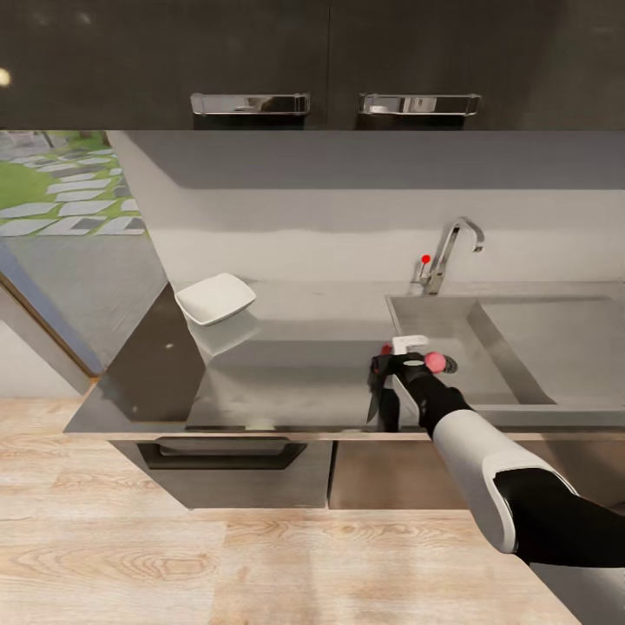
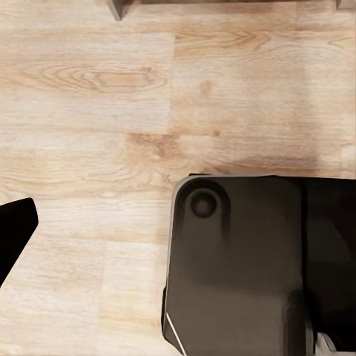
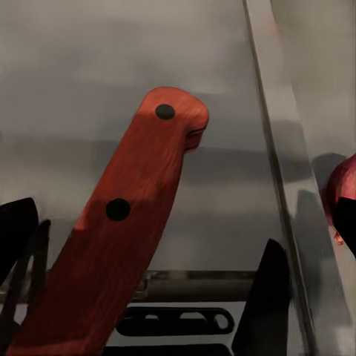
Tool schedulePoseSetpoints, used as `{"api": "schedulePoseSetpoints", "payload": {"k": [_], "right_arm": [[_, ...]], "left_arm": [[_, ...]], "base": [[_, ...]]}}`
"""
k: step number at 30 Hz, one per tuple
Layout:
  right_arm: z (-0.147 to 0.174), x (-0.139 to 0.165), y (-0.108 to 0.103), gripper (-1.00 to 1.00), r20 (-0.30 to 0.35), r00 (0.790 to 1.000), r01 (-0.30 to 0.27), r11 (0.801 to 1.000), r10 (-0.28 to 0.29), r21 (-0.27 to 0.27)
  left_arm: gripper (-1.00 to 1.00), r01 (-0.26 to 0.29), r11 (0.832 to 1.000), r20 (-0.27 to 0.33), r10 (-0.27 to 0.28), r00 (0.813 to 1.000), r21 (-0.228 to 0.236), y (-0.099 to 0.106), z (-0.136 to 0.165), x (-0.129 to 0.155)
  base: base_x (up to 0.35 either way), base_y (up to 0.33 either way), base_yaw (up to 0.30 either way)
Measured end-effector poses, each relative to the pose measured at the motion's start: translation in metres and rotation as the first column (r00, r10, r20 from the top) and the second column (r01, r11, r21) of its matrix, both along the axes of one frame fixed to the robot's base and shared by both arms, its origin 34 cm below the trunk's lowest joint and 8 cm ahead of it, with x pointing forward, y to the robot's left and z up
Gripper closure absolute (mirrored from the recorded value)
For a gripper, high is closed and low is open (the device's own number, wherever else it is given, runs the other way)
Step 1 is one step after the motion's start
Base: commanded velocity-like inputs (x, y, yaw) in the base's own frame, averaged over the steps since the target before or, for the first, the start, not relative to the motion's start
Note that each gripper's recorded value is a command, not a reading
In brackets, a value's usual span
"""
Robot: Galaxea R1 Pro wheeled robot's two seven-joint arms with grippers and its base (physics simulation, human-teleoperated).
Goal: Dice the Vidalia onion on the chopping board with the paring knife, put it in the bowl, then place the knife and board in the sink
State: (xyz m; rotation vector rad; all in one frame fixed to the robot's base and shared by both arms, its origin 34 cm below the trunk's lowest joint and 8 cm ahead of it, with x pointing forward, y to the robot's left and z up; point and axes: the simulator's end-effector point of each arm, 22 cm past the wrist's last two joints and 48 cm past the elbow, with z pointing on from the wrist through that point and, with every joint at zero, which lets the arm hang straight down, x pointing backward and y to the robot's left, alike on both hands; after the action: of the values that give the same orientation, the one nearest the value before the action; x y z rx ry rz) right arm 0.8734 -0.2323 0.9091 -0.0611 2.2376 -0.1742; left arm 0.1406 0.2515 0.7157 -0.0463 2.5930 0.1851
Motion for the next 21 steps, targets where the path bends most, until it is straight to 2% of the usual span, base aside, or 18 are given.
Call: {"api": "schedulePoseSetpoints", "payload": {"k": [21], "right_arm": [[-0.0025,-0.0017,0.0045,-1.0,-0.006,1.0,-0.005,1.0,0.005,0.004]], "left_arm": [[-1.0,0.0,1.0,0.001,0.0,1.0,0.0,0.0001,0.0001,0.0003]], "base": [[0.0,0.0,0.0]]}}
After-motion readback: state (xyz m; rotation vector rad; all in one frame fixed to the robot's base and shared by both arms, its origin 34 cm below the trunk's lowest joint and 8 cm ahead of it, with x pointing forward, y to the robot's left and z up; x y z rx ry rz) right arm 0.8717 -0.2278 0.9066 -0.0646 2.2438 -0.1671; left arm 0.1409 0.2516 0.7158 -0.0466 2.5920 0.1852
